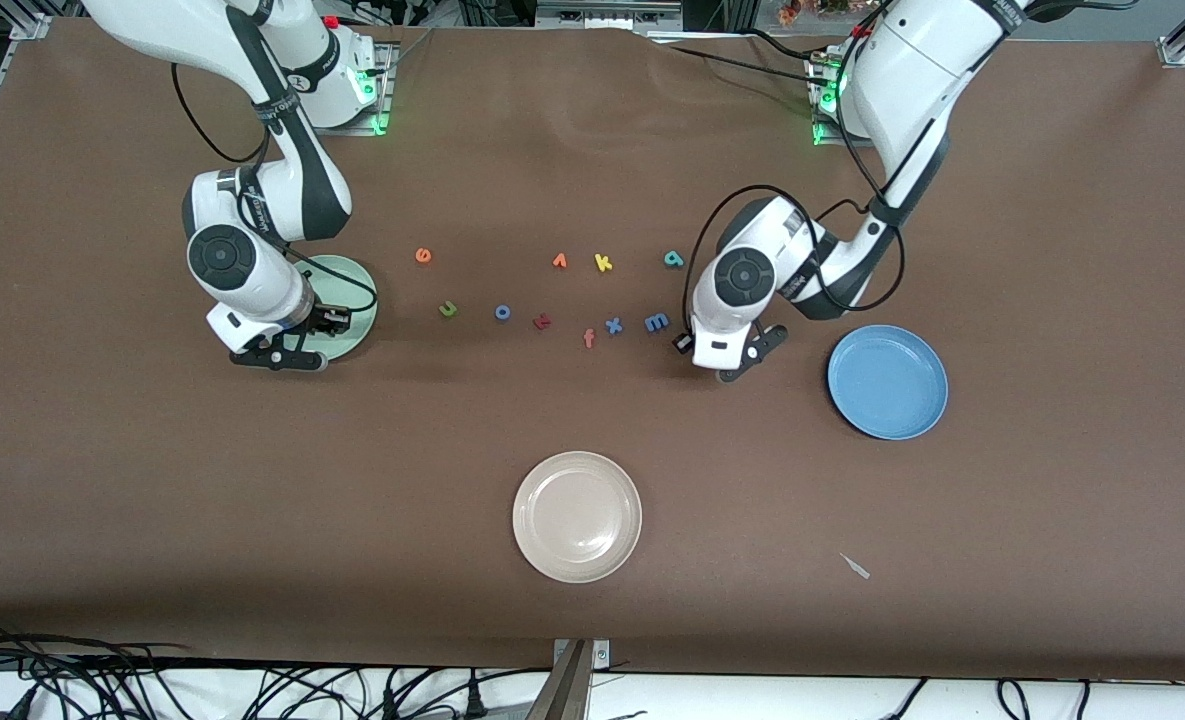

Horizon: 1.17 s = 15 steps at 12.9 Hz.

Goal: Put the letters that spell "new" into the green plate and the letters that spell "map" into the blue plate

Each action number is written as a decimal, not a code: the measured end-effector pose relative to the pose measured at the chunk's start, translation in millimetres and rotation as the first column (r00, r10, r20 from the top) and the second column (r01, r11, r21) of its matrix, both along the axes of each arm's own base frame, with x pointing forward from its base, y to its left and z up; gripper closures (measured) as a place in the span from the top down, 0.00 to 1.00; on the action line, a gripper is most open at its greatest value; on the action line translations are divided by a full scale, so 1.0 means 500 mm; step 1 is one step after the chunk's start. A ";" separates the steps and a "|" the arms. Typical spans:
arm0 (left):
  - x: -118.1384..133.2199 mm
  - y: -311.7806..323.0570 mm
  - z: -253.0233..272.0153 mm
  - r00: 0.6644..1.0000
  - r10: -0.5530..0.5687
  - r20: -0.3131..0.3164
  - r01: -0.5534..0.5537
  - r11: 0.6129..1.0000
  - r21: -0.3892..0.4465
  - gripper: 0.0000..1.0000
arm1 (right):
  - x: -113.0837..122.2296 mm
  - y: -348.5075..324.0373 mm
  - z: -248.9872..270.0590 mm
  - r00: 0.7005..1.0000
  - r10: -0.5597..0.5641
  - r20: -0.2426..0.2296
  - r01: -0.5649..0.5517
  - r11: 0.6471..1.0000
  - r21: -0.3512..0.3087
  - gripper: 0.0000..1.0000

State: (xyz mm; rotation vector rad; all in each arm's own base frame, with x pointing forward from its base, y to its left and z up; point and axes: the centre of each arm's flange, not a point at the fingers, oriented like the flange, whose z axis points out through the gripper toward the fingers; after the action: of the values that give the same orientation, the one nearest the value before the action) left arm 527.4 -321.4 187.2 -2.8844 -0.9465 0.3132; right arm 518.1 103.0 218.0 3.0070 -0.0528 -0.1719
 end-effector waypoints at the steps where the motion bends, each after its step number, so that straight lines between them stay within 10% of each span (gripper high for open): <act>1: 0.029 0.034 0.018 0.998 -0.052 -0.030 0.052 0.999 0.004 0.28 | -0.007 0.004 -0.006 1.000 -0.001 -0.003 0.001 1.000 0.000 0.52; 5: 0.133 0.244 0.076 0.926 -0.350 -0.139 0.341 0.936 -0.090 0.28 | 0.000 0.152 0.054 0.991 -0.130 -0.006 0.130 0.991 -0.008 0.97; 9: 0.181 0.474 0.073 0.778 -0.618 -0.111 0.587 0.779 -0.223 0.28 | -0.058 0.320 0.040 0.965 -0.262 0.024 0.262 0.965 0.011 0.93; 12: 0.187 0.568 0.056 0.674 -0.727 -0.136 0.698 0.686 -0.207 0.28 | -0.085 0.329 0.002 0.996 -0.092 -0.020 0.093 0.996 0.016 0.91; 15: 0.180 0.557 0.028 0.652 -0.744 -0.145 0.709 0.666 -0.231 0.45 | -0.104 0.343 -0.010 0.994 0.110 -0.023 -0.108 0.992 0.059 0.89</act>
State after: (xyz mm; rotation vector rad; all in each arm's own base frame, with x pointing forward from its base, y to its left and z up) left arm 617.6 -42.9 201.2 -2.9668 0.3396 0.6307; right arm 465.9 274.5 213.0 3.0547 0.1208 -0.2046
